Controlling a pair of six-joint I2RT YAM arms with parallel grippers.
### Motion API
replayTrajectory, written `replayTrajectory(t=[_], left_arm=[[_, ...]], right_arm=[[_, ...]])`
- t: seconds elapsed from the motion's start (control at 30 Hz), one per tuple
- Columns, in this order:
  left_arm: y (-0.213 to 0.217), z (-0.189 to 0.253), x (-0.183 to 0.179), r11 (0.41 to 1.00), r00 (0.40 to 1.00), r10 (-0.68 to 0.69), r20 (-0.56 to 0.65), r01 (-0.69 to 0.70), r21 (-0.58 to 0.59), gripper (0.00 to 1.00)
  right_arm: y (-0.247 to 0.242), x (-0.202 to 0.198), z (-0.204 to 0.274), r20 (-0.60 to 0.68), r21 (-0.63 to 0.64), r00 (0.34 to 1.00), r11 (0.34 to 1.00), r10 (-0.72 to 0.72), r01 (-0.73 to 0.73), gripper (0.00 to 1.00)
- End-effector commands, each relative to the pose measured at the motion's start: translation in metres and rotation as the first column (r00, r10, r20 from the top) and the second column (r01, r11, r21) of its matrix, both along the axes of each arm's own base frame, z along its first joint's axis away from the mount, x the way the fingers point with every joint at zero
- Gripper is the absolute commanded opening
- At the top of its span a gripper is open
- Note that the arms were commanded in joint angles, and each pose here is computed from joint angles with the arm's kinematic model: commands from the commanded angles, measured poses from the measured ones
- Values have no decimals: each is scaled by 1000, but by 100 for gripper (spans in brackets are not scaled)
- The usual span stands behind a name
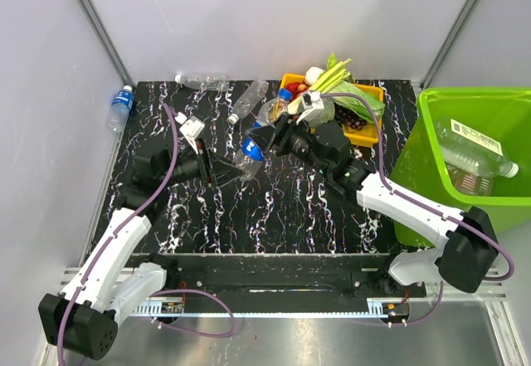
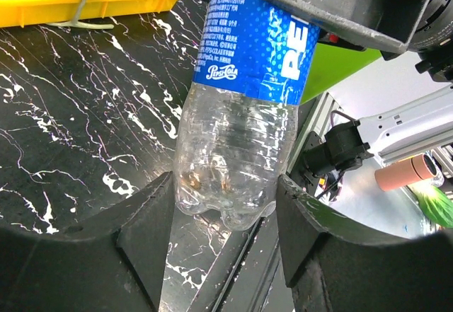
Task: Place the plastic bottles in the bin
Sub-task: Place the plastic bottle in the trash bin.
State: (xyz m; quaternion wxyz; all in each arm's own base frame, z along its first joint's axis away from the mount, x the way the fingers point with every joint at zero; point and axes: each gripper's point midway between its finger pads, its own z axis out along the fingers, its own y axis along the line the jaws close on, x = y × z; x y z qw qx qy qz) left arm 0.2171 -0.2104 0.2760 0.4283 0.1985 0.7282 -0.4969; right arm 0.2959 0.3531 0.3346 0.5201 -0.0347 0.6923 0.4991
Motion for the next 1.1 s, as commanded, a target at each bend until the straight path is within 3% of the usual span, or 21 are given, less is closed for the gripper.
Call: replayTrajectory(t=[0.0,0.1,0.2,0.33,0.4,0.6,0.83,0.97,1.07], left_arm=[[-2,15,-5,999,996,-35,88,36,-11,26],[-1,16,-4,1000,996,-25,91,26,-7,38],[-1,14,-4,1000,997,-15,79,16,-9,65],[0,16,-5,1000,997,-3,75,4,-15,81],[1,18,-6,1000,996,1,87,1,-18,99],[5,17,-6,999,994,41,102,-42,12,99],[5,13,-2,998,995,60,83,-63,28,99],[6,6,1,996,996,71,59,-73,42,99],[8,9,2,995,994,89,70,-92,48,99]], right_arm=[[4,-4,54,109,133,994,991,13,-27,58],[-3,5,53,130,121,990,992,-53,37,49],[-15,13,50,135,100,983,989,-122,109,44],[-44,15,73,233,70,944,972,-234,223,41],[-65,20,81,265,47,913,950,-311,309,40],[-119,30,118,394,-58,801,858,-451,511,38],[-207,36,177,478,-104,636,680,-606,726,38],[-260,26,209,526,-105,503,535,-686,838,38],[-299,16,220,580,-174,394,364,-713,915,40]])
